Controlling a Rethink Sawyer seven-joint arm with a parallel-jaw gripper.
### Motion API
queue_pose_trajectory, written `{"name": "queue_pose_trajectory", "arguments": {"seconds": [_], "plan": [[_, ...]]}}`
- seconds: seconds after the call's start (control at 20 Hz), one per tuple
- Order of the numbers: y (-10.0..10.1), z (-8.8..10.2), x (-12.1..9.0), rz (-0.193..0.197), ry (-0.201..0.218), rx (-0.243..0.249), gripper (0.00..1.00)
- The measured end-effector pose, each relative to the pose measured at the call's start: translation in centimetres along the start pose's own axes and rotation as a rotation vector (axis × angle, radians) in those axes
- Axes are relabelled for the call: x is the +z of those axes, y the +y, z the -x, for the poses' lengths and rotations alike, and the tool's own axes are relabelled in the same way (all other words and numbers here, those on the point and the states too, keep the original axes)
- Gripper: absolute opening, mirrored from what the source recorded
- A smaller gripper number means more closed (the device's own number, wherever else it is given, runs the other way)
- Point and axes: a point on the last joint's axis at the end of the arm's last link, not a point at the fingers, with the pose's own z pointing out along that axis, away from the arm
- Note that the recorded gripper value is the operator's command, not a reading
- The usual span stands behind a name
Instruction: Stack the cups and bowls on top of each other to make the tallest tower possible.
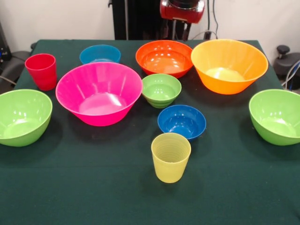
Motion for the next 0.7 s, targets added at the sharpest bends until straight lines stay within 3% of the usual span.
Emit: {"name": "queue_pose_trajectory", "arguments": {"seconds": [0.2, 0.7], "plan": [[-0.1, 1.5, -0.4, -0.004, 0.01, 0.002, 1.0], [0.2, 8.1, 0.7, -0.013, -0.062, -0.007, 1.0]]}}
